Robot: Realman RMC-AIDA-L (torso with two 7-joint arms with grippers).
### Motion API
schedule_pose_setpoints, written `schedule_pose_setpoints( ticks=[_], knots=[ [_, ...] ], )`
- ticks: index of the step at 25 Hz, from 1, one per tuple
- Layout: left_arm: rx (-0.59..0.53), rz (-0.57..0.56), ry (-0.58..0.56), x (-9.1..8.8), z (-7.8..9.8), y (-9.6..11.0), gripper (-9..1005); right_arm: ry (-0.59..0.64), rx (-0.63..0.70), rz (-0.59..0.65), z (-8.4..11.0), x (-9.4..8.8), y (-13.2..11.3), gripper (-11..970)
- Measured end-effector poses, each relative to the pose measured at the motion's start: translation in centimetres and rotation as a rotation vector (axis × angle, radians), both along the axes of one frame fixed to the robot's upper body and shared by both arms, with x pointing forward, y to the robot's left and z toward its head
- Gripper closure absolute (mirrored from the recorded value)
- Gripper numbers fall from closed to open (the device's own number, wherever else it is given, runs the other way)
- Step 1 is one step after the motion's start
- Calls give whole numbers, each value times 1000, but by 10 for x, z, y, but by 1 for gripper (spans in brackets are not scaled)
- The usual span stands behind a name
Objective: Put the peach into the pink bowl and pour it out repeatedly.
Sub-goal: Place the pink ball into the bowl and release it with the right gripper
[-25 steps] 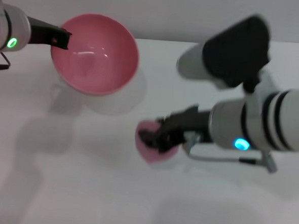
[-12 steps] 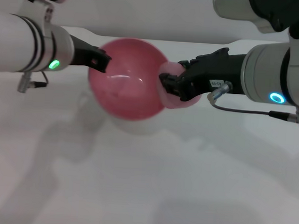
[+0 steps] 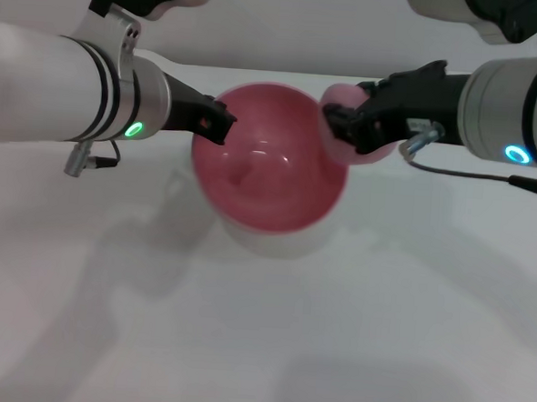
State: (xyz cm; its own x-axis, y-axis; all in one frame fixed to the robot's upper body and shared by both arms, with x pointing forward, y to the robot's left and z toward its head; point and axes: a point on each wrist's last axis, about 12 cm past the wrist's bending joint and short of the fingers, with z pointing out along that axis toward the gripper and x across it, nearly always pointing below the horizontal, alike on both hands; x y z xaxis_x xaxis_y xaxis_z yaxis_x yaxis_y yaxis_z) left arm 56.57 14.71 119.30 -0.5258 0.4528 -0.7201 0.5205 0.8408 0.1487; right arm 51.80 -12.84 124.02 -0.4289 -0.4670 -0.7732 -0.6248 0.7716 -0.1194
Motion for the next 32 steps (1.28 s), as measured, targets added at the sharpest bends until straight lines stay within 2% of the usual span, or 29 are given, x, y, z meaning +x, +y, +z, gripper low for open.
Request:
schedule_pose_setpoints(
  ticks=[6,12,22,32],
  knots=[
    [-20,-21,6,-3,1,-6,951,-22,17,-26,-5,1,-5,599],
    [-30,-42,5,-5,0,-11,952,-38,34,-31,-5,2,-6,435],
    [-75,-56,11,-7,0,-14,952,-48,48,-18,-6,6,-1,363],
    [-73,-68,3,-6,1,-17,951,-51,11,53,-13,2,13,275]
  ],
)
